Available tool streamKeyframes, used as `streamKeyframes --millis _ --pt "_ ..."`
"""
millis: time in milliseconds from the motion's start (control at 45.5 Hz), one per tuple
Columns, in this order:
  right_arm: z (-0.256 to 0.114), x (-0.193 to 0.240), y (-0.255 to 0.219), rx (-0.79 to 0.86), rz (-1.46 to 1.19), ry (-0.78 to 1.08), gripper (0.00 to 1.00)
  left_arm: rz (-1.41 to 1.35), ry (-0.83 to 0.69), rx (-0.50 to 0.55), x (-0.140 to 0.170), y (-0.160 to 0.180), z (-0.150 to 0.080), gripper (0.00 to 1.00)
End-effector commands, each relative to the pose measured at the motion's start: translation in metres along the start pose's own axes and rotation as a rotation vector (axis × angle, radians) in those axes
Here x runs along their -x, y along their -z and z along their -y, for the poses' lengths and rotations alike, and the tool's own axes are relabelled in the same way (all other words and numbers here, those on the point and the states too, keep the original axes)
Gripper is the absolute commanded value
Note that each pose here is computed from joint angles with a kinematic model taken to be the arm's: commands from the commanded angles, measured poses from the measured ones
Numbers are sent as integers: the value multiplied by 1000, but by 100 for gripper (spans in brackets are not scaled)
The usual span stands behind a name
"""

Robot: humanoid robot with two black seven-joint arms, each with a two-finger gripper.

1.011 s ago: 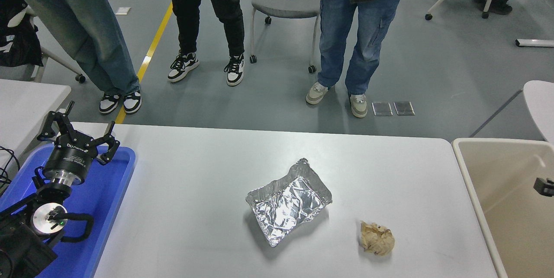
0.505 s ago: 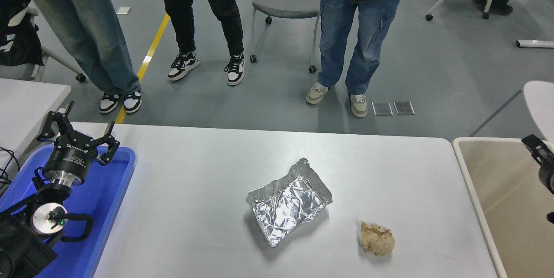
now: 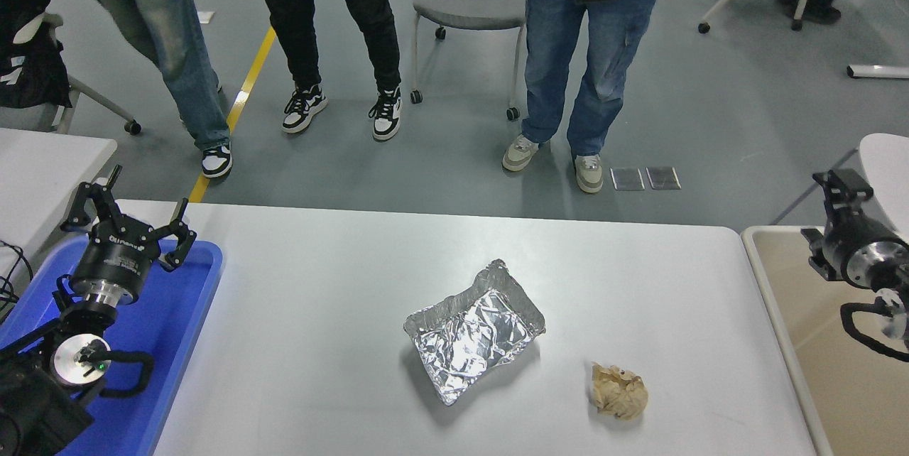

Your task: Clean the table surface

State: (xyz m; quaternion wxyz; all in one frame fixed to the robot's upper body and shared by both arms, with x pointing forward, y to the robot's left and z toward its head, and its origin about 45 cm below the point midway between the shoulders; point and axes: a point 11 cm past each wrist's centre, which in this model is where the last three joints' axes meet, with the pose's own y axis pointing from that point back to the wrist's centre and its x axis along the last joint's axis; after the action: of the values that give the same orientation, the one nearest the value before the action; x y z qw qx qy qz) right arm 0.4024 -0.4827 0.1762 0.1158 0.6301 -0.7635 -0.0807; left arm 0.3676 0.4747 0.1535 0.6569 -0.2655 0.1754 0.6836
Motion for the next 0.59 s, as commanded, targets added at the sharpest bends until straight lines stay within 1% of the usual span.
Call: streamKeyframes --millis 0,88,198,330,484,571 --pt "-10 16 12 -162 270 106 99 0 0 0 0 0 0 100" --pt "-14 20 10 -234 345 102 99 0 0 0 0 0 0 100" --pt "-18 42 -8 -267 394 111 99 0 0 0 0 0 0 100" --pt "-22 58 -23 -268 432 118 99 0 0 0 0 0 0 100" --pt "-22 69 -28 -267 446 131 99 0 0 0 0 0 0 100" --pt "-20 79 -30 -232 427 162 99 1 1 -1 0 0 0 100"
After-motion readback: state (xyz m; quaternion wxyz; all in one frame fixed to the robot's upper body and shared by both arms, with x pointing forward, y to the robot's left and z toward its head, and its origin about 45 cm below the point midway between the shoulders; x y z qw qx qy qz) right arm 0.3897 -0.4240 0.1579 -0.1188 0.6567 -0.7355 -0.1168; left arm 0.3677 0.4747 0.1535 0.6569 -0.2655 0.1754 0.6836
